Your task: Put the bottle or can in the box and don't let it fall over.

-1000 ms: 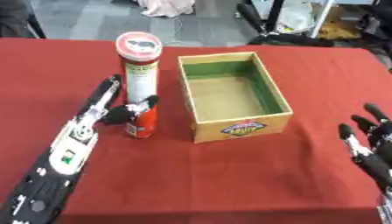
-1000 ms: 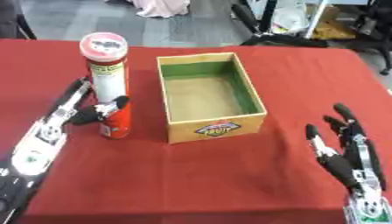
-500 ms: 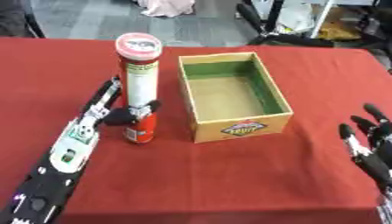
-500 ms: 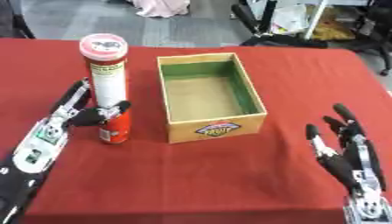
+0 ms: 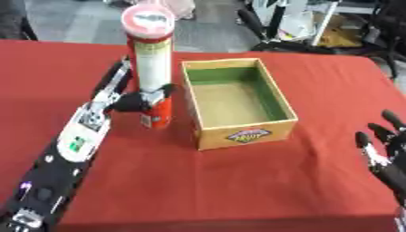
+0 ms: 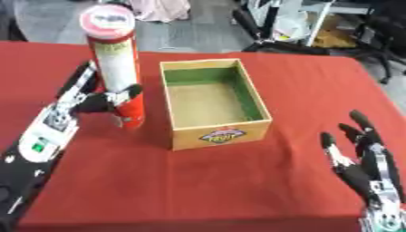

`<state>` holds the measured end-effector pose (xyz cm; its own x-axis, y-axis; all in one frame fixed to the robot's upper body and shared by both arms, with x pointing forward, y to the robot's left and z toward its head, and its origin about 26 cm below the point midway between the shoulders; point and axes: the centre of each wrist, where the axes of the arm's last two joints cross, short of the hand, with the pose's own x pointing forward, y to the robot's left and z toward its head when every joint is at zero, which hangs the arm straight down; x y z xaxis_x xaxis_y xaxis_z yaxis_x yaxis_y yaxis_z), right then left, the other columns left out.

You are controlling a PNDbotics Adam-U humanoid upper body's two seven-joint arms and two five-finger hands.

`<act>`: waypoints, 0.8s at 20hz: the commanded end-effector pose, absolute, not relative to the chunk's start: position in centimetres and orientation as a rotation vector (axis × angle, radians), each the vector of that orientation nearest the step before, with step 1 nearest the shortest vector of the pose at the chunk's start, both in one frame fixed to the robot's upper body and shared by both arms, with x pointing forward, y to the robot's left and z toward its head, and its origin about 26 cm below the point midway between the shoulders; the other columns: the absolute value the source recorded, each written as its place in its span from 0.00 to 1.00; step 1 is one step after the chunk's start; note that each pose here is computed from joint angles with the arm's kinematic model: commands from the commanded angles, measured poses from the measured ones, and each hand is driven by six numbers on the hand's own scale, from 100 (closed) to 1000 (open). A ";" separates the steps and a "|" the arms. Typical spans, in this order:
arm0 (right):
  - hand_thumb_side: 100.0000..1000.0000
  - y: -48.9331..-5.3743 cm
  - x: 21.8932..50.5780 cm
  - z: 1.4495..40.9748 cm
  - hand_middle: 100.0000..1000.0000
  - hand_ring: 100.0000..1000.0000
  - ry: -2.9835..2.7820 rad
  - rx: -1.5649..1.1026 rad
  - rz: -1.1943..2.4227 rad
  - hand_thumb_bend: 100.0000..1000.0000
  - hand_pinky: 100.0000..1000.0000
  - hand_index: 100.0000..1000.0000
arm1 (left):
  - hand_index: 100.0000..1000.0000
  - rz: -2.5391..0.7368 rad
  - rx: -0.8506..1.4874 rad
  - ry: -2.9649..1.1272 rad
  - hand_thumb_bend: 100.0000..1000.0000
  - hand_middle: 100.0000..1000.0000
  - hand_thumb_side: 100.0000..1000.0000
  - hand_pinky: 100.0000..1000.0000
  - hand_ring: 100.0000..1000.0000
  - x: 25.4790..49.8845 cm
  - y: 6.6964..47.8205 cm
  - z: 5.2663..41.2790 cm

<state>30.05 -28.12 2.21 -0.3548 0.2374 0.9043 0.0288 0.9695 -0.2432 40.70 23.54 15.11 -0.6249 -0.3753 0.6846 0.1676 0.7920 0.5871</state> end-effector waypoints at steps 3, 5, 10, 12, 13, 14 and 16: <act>0.34 -27.8 30.7 3.2 1.00 0.86 -1.965 -0.176 0.221 0.32 0.96 0.92 | 0.65 -0.878 0.086 -2.175 0.00 0.27 0.31 0.59 0.35 42.3 21.7 19.0; 0.34 -27.6 30.8 3.4 1.00 0.86 -1.971 -0.168 0.225 0.32 0.96 0.91 | 0.67 -0.945 0.062 -2.174 0.00 0.30 0.33 0.63 0.39 43.1 20.5 19.8; 0.35 -27.2 31.1 3.8 0.98 0.85 -1.988 -0.147 0.244 0.32 0.95 0.89 | 0.75 -1.127 0.003 -2.133 0.03 0.45 0.47 0.77 0.52 44.5 18.3 19.9; 0.35 -27.2 31.2 3.8 0.96 0.84 -1.988 -0.144 0.249 0.32 0.96 0.88 | 0.81 -1.216 -0.010 -2.094 0.18 0.54 0.60 0.82 0.61 44.6 17.7 18.8; 0.35 -27.2 31.2 3.8 0.96 0.84 -1.986 -0.144 0.251 0.32 0.96 0.87 | 0.86 -1.259 -0.012 -2.074 0.29 0.64 0.69 0.88 0.70 44.6 17.6 18.3; 0.35 -27.2 31.2 3.8 0.96 0.84 -1.983 -0.143 0.255 0.32 0.96 0.87 | 0.88 -1.307 -0.009 -2.054 0.34 0.67 0.72 0.89 0.73 44.7 17.5 17.9; 0.36 -27.1 31.3 3.7 0.96 0.84 -1.978 -0.141 0.262 0.32 0.96 0.88 | 0.89 -1.388 0.004 -2.022 0.37 0.70 0.74 0.90 0.76 44.8 17.7 17.5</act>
